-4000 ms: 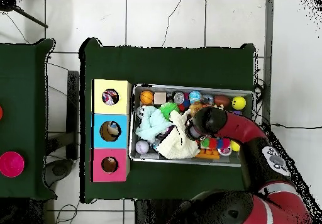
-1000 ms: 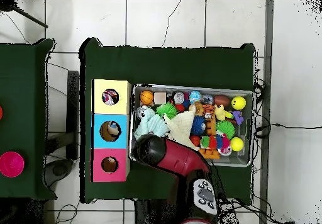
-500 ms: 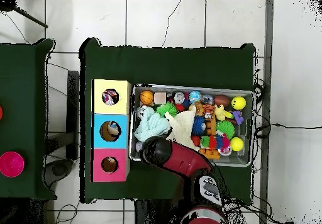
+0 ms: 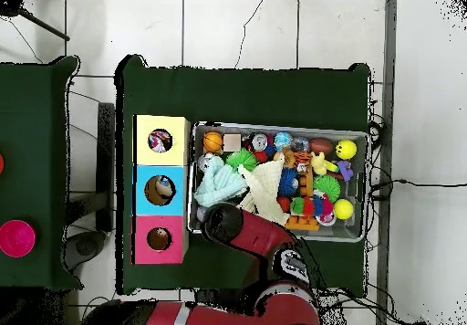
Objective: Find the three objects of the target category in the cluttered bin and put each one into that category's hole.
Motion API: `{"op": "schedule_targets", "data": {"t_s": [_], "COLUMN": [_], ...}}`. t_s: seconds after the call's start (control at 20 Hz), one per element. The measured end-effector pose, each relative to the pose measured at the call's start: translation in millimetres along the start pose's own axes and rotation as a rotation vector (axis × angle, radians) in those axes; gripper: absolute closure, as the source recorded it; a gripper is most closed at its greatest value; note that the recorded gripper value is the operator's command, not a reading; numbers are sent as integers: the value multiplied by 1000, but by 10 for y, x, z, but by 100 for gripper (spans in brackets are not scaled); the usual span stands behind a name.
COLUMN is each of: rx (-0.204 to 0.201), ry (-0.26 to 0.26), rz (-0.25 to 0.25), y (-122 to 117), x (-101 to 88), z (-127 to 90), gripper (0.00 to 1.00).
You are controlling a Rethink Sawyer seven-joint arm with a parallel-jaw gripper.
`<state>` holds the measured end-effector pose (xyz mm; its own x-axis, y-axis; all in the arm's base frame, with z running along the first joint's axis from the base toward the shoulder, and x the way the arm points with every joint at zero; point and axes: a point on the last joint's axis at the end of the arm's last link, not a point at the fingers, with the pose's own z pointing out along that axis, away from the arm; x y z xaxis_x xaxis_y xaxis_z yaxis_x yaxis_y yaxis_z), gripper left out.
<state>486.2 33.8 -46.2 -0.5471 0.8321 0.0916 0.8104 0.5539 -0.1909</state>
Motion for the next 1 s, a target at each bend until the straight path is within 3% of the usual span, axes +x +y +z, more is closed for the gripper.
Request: {"op": "schedule_targets", "data": {"t_s": [0.3,0.35,0.65,1.0], "rx": [-17,-23,-43,-31], "ry": [-43,-55,-85,-99], "rz": [1,1,13,23], "y": [71,102,159,154], "x": [71,77,42,62], "z": [130,119,77,77], "gripper": [100,0,0,0]}}
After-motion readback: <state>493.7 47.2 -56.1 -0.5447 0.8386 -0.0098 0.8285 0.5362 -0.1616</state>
